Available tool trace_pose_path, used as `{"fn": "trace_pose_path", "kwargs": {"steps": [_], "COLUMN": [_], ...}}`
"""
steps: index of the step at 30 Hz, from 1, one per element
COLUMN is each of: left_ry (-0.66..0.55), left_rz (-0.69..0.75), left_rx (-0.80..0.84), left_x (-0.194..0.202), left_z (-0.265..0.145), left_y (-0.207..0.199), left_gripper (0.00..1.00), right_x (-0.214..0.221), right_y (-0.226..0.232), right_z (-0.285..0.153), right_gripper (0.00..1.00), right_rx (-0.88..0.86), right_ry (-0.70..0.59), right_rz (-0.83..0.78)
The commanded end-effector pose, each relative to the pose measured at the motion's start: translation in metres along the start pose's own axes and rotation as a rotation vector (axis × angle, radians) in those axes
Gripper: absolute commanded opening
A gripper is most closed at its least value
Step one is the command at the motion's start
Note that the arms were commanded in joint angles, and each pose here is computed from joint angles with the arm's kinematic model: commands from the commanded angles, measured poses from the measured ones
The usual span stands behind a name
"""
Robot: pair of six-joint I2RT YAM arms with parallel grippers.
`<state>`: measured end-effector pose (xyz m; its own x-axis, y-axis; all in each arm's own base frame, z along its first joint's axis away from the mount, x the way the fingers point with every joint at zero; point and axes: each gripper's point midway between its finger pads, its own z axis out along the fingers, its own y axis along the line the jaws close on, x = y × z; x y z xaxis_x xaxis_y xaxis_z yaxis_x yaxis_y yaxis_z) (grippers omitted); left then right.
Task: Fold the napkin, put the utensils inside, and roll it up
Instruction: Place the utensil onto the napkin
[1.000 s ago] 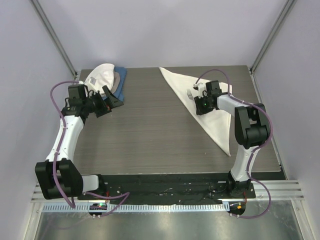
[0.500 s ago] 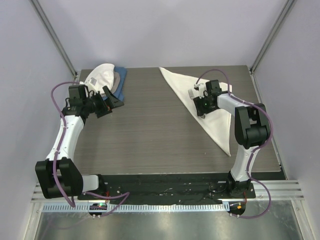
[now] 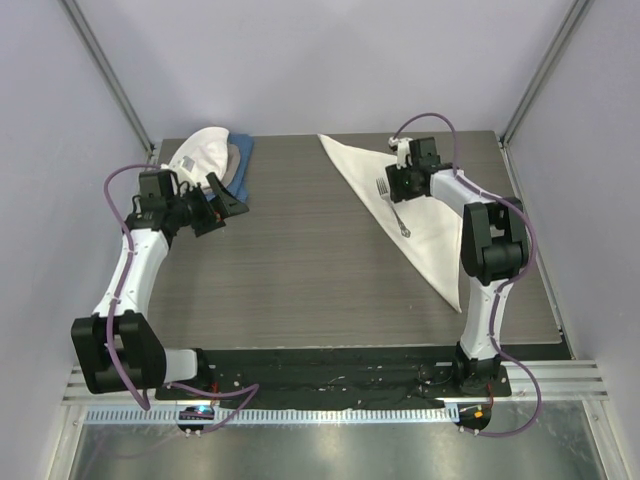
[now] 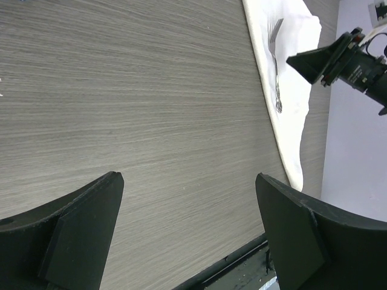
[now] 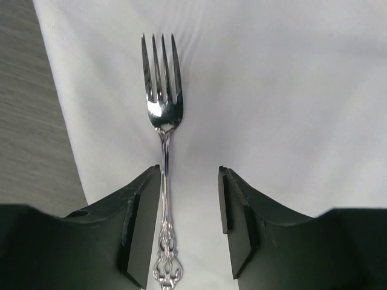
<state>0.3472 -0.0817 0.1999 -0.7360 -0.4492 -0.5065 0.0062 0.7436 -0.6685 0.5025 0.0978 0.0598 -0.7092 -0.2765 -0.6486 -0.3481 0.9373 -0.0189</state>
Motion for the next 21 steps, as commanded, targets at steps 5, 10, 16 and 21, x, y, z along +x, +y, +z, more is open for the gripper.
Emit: {"fn": "trace_pose_path", "kwargs": {"steps": [5, 10, 16, 21], "left_ry": [0.0, 0.02, 0.024, 0.023], "left_rz": [0.004, -0.012, -0.017, -0.014], "left_rx": [0.031, 0.042, 0.043, 0.047], "left_x": [-0.003, 0.0, 0.0, 0.0], "left_z": [0.006, 0.009, 0.01, 0.009], "left_y": [-0.002, -0.002, -0.002, -0.003], "left_gripper": [0.95, 0.94, 0.93, 0.93], "right_x": [-0.023, -0.011, -0.002, -0.001], "right_y": [0.006, 0.012, 0.019, 0.025], "right_z": [0.018, 0.024, 0.034, 0.036], "right_gripper": [0.47, 0.47, 0.38, 0.3], "right_rx": [-0.033, -0.035, -0.029, -0.033], "right_ry": [-0.033, -0.006, 0.019, 0.024], "right_rz": [0.03, 0.02, 0.0, -0.015]}}
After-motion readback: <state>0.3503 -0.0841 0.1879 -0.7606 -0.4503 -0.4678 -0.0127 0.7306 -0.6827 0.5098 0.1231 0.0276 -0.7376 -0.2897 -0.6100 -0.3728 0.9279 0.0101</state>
